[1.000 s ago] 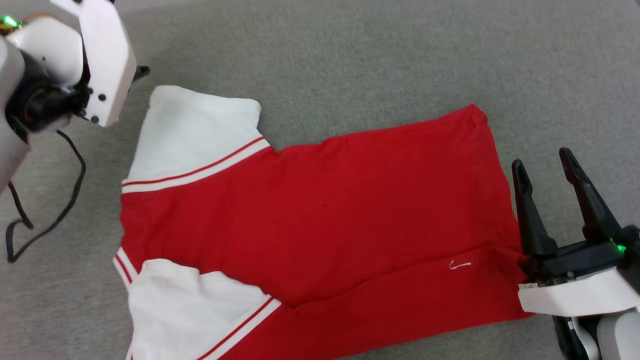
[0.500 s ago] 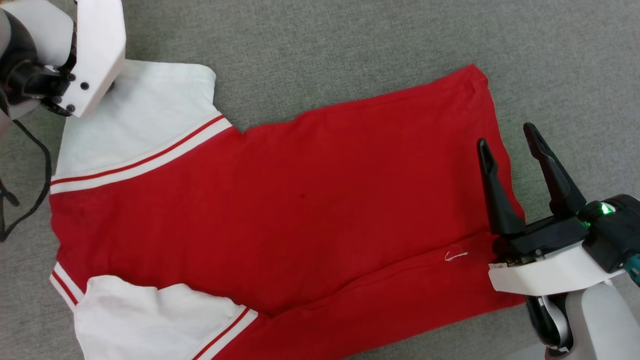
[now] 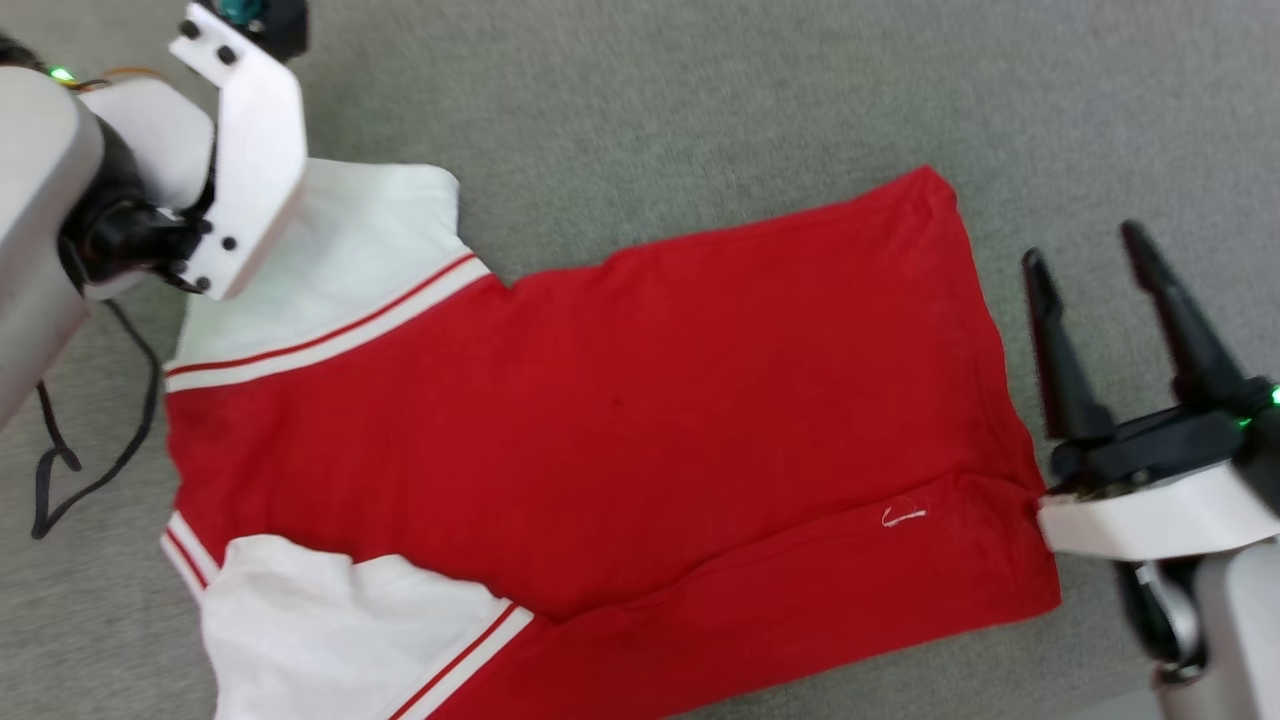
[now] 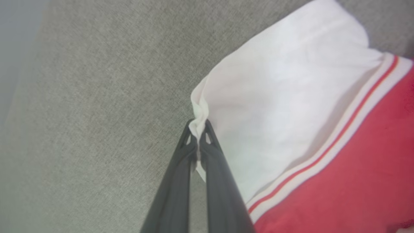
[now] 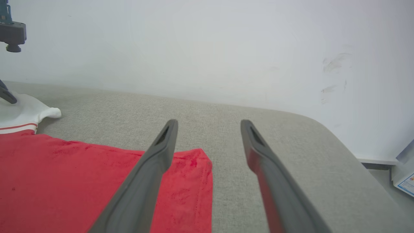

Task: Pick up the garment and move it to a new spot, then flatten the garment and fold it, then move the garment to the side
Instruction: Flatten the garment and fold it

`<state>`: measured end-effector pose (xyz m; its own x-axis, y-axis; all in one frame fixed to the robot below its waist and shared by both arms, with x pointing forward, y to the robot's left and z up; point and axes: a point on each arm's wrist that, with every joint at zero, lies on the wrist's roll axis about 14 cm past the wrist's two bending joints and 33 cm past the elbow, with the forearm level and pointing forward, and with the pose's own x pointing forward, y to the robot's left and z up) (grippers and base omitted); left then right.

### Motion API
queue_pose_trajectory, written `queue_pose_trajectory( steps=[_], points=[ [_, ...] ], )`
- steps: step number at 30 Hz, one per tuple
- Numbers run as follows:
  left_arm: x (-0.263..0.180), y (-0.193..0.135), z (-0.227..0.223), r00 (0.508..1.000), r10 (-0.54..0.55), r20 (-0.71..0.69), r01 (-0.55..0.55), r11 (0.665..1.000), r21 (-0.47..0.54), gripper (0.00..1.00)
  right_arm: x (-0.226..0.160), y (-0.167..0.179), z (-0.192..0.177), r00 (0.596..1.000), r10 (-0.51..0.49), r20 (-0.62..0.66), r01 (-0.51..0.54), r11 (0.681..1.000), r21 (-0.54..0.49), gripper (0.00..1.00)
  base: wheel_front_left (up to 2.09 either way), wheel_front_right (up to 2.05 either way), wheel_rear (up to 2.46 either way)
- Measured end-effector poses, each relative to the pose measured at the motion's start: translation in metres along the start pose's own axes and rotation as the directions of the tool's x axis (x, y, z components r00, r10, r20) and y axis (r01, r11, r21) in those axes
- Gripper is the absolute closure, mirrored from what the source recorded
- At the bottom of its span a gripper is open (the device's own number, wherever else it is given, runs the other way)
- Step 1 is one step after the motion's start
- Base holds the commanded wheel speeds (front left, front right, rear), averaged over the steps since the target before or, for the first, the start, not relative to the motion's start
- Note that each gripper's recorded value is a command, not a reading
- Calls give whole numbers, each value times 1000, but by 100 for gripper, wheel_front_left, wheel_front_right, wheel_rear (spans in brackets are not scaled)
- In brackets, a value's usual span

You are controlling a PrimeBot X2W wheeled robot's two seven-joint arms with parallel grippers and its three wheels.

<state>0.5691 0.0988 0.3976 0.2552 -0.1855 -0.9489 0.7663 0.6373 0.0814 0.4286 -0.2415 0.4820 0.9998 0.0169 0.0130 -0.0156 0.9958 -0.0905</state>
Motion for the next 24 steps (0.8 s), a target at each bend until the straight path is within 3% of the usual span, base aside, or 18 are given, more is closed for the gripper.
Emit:
queue_pose_trajectory(
  steps=[8, 11, 15, 19, 24],
  points=[
    [-60, -21, 16, 984, 24, 178, -39, 996, 83, 100, 21, -22, 75, 989, 57, 137, -34, 986, -165, 0, 0, 0, 0],
    [-76, -27, 13, 974, 27, 224, -51, 993, 102, 100, 31, -23, 68, 995, 96, -6, -95, 971, -220, 0, 0, 0, 0],
    [-89, -33, 5, 966, 34, 258, -69, 990, 126, 100, 46, -23, 61, 973, 131, -191, -178, 950, -255, 0, 0, 0, 0],
    [-93, -34, -1, 960, 36, 277, -75, 989, 131, 100, 52, -20, 33, 886, 157, -436, -278, 933, -229, 0, 0, 0, 0],
    [-83, -37, -3, 958, 18, 287, -61, 988, 141, 100, 44, -25, -14, 663, 131, -737, -375, 910, -176, 0, 0, 0, 0]
  ],
)
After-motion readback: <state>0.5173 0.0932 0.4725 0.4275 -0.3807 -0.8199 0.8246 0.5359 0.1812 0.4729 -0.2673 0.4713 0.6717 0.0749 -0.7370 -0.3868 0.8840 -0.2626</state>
